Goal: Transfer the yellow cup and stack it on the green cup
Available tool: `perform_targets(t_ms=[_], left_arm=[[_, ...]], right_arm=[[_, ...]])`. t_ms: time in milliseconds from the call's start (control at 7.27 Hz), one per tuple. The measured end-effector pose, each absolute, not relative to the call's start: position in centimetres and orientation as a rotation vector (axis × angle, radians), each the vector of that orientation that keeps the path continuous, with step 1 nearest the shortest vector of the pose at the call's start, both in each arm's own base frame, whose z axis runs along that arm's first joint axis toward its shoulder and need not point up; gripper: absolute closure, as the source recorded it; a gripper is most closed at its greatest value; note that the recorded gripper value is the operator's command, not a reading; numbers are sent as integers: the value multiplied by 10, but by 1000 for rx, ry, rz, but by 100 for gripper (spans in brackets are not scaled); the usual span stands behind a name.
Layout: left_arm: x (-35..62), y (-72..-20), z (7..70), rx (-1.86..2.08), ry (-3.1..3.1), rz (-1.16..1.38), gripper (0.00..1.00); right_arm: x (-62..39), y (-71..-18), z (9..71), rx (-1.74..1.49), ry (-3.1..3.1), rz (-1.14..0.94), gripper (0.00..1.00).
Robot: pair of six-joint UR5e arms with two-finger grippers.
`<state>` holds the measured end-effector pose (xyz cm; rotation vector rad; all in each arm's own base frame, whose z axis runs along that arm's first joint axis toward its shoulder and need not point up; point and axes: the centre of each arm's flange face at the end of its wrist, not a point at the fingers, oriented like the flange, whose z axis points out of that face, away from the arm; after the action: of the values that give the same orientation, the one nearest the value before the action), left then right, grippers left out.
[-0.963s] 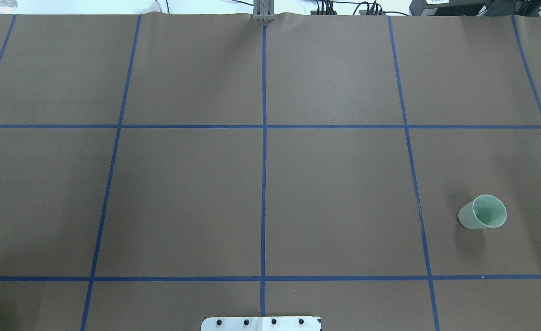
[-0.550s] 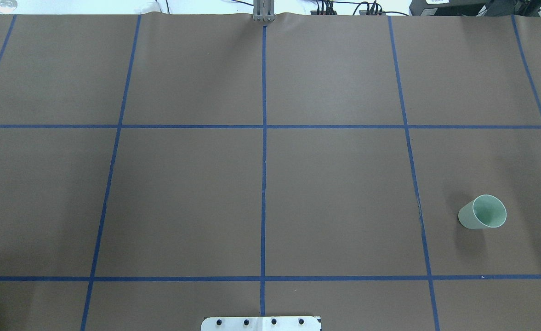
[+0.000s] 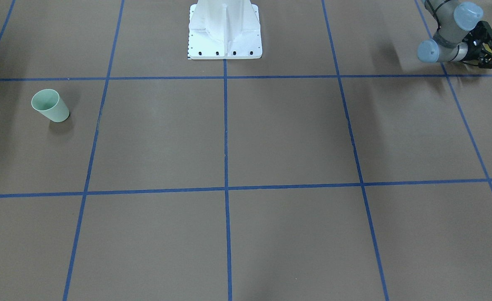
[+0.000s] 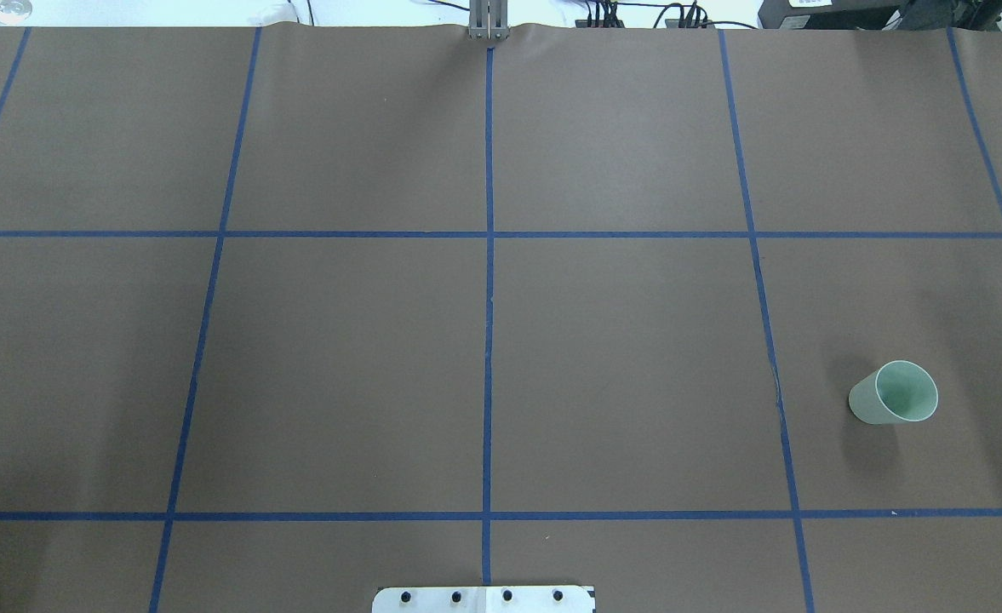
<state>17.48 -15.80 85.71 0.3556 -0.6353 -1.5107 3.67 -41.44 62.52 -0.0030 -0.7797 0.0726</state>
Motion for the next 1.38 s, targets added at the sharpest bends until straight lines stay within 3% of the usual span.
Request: perform_targets(t_ms=[138, 413, 550, 688, 1376], left_arm=[[170, -156, 865, 359, -647, -1508, 0], [159, -153, 878, 372, -677, -1508, 74], [154, -152, 885, 387, -685, -1510, 95], [149, -150, 889, 393, -680, -1506, 100], [71, -142, 874, 291, -681, -1299, 100]], right_arm=[[37, -415, 624, -1, -780, 72, 0], [36, -416, 622, 3, -785, 70, 0], [36, -416, 620, 4, -790, 69, 0], [36, -416, 619, 5, -794, 69, 0], [34, -419, 614, 7, -812, 72, 0]])
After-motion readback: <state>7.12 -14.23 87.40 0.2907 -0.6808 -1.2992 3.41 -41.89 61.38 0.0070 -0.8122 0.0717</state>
